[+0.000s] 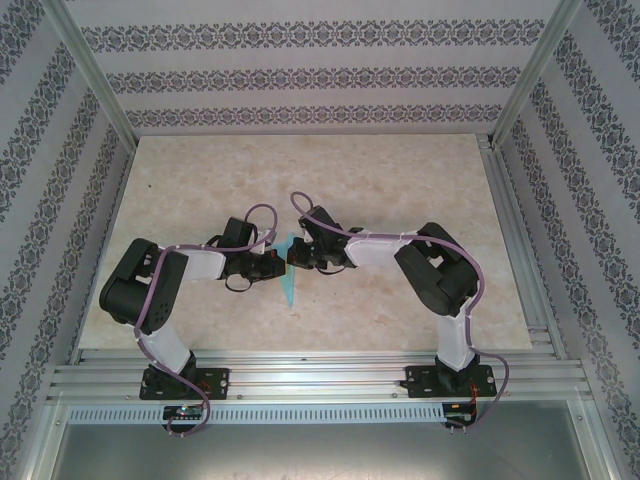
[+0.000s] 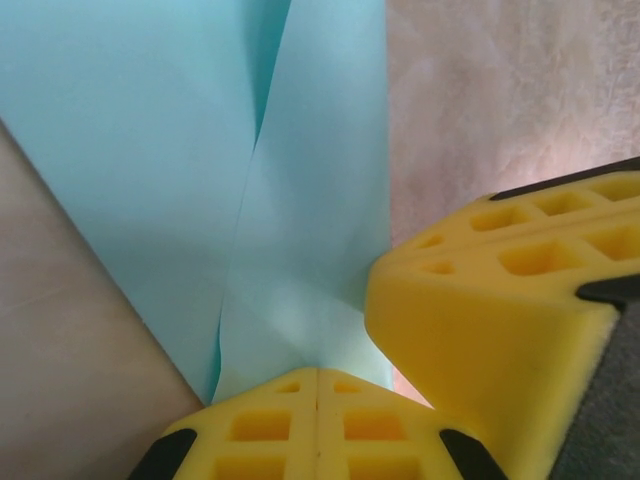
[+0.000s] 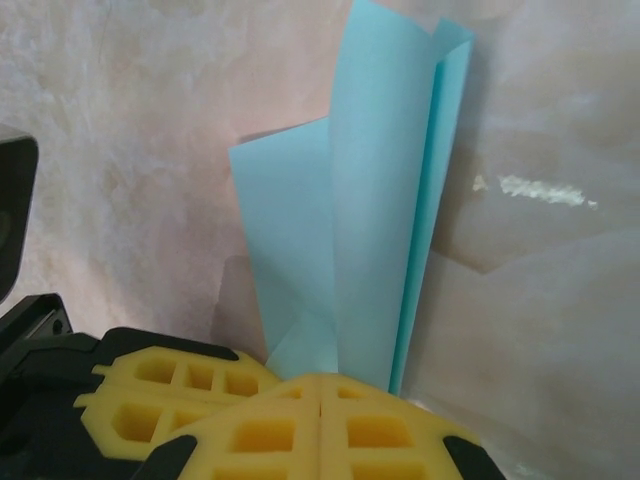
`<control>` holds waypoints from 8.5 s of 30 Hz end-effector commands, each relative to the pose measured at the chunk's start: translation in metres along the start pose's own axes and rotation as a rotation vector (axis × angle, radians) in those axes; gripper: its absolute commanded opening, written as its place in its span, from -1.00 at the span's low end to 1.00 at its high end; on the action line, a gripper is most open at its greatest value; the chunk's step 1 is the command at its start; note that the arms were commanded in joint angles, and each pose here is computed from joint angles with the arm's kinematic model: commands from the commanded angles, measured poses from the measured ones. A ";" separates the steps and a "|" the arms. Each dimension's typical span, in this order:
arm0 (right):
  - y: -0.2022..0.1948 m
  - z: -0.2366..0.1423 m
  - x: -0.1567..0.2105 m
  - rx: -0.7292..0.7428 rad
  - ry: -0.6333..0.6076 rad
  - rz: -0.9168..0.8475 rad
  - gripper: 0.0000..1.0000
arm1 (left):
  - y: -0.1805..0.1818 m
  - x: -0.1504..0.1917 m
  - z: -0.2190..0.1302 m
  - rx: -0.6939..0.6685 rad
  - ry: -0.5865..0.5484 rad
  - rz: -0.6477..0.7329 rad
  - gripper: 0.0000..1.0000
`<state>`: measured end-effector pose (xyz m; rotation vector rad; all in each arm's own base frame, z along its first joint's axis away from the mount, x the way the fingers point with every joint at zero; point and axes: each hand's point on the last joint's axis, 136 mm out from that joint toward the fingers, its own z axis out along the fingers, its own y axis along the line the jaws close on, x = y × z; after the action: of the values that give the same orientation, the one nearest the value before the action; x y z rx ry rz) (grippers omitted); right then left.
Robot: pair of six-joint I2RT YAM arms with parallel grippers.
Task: Fold a paper plane with a square sheet of paper (fold left side to right side)
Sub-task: Fold the wing for the fifth time at the center of the table.
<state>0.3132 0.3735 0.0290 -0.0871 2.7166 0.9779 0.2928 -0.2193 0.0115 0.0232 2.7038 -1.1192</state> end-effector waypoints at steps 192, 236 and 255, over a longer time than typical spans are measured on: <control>0.028 -0.026 0.063 0.003 -0.152 -0.181 -0.68 | 0.072 0.028 0.033 -0.303 0.088 0.039 -1.00; 0.015 -0.066 -0.002 -0.068 -0.265 -0.095 -0.68 | 0.066 0.027 0.031 -0.289 0.080 0.044 -1.00; -0.031 0.003 -0.029 0.047 -0.133 -0.003 -0.69 | 0.056 0.022 0.027 -0.278 0.071 0.059 -1.00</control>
<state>0.3506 0.3582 0.0371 -0.0120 2.5395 0.9443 0.3062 -0.2340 0.0122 0.1388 2.6722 -1.0848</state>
